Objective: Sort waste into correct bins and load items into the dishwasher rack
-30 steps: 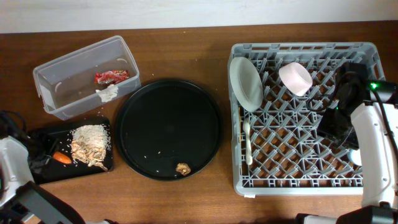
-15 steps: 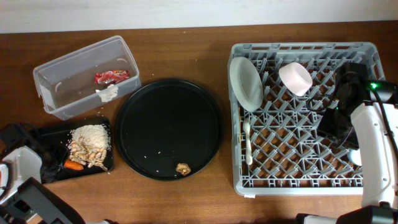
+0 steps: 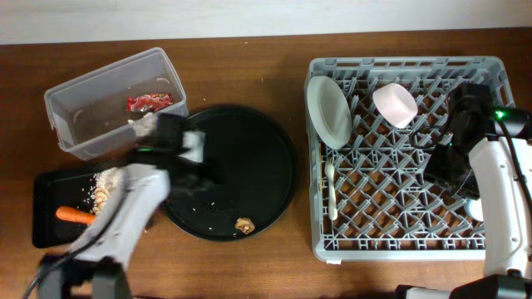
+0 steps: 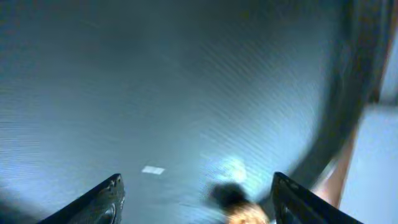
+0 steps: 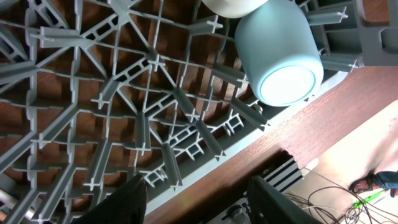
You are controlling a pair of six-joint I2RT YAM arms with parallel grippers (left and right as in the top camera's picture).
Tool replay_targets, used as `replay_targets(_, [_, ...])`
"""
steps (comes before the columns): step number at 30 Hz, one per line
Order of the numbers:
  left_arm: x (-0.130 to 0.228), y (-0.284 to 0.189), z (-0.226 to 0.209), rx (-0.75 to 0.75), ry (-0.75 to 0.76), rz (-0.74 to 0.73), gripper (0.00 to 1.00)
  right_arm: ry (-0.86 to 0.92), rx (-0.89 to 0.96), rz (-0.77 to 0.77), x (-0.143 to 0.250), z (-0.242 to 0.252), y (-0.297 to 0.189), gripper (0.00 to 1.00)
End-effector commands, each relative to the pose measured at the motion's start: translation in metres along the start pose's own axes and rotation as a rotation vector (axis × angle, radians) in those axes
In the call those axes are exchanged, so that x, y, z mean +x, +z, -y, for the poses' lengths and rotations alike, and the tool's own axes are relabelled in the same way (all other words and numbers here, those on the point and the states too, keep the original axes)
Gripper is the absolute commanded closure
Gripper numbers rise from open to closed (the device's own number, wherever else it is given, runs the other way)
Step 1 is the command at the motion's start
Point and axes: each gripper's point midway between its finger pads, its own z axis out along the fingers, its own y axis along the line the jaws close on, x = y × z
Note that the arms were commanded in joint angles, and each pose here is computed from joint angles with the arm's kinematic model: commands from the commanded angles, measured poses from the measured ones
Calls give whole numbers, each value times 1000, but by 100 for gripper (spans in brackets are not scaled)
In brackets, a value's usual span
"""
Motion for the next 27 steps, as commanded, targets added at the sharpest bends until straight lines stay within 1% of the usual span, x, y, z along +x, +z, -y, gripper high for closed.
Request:
replay_targets(1, [45,45,38,-3,163,-195,23,8,0,0,0,2,0,45])
replay_targets(2, [69,64,53,28,199,-295,23,8,1,-1,1,2,0,45])
replay_targets(5, [98,78,53,-7,187,-421,28,8,1,-1,1,2,0,45])
replay_targets(6, [102,76,51,-14,182,-436,30,8,1,0,0,2,0,45])
replay_targets(8, [105,74,47,-33,179,-450,39,8,1,-1,1,2,0,45])
replay_targets(10, [101,74,37,-91,188,-435,43,8,1,0,0,2,0,45])
replay_targets(11, [93,71,32,-120,185,-417,43,8,1,0,0,2,0,45])
replay_targets(12, [88,69,32,-117,174,-408,44,8,1,-1,1,2,0,45])
replay_targets(13, [83,65,32,-119,163,-408,51,8,1,-1,1,2,0,45])
replay_targets(14, [81,57,33,-123,154,-421,51,7,1,-1,1,2,0,45])
replay_targets(16, [86,44,39,-114,138,-471,51,8,1,-1,1,2,0,45])
replay_targets(17, [94,38,42,-101,121,-513,45,8,1,-1,1,2,0,45])
replay_targets(18, [97,36,40,-108,116,-530,43,8,1,-1,1,2,0,45])
replay_targets(19, [102,33,39,-118,110,-552,38,7,1,-1,1,2,0,45])
replay_targets(20, [106,30,37,-125,105,-570,38,7,-1,-2,1,2,0,45])
replay_targets(22, [108,30,36,-137,79,-574,37,-8,-13,-6,1,0,0,45])
replay_targets(23, [109,33,36,-145,64,-568,35,-8,-13,-6,1,0,0,45])
replay_targets(25, [111,40,37,-150,47,-557,34,-8,-13,-6,1,0,0,45])
replay_targets(27, [119,49,37,-151,59,-554,31,-8,-13,-6,1,0,0,45])
